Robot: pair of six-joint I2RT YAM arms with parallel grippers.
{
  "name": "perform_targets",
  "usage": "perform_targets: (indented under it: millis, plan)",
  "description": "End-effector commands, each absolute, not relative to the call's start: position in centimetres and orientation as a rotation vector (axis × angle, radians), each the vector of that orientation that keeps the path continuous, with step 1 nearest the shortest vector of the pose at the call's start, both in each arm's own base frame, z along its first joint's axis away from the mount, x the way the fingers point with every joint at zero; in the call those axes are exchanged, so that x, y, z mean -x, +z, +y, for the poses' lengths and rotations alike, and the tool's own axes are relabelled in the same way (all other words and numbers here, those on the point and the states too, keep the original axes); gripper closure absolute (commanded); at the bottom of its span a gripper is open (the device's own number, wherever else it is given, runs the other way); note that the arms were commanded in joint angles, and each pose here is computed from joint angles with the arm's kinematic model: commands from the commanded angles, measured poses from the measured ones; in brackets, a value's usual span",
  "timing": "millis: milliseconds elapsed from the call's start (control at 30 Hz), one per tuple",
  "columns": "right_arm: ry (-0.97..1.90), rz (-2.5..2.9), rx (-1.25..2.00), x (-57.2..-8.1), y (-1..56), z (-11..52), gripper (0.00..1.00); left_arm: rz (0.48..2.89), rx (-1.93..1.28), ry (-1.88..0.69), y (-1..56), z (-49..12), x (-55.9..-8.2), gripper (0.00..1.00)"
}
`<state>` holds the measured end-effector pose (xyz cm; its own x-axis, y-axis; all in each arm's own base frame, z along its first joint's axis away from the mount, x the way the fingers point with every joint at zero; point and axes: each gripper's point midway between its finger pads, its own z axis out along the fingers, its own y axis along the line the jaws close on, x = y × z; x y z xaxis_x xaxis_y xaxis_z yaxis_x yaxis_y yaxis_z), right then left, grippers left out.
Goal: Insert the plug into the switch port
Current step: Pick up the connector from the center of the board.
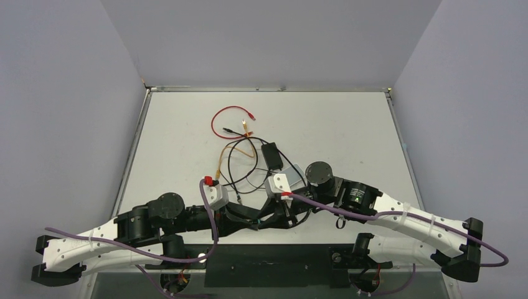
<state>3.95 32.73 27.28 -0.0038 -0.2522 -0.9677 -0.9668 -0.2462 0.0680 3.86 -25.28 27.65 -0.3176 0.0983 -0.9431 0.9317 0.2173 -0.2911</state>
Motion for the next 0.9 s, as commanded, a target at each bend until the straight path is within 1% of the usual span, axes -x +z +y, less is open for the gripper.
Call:
perform_targets:
  millis: [0,233,433,767,800,867]
  plan:
    - [1.332,1.178,1.537,-4.0,30.5,33.6,0.73,1.551,-0.964,-1.230,29.4,-25.6,-4.0,1.00]
    - [1.337,1.193,1.540,-4.1,30.2,33.9,0.75,1.547,-0.959,-1.232,29.5,-25.5,-4.1,1.00]
    - [1.340,1.204,1.547,-4.1,29.8,34.0,0.79,1.543,-0.954,-1.231,29.6,-25.4,-4.1,1.00]
    - [1.337,1.218,1.556,-4.3,29.2,34.2,0.81,1.539,-0.943,-1.222,29.7,-25.2,-4.3,1.00]
    - [1.338,1.216,1.558,-4.2,29.2,34.2,0.82,1.540,-0.943,-1.222,29.7,-25.2,-4.3,1.00]
    - [1.339,1.217,1.559,-4.2,29.2,34.2,0.88,1.540,-0.943,-1.223,29.7,-25.2,-4.3,1.00]
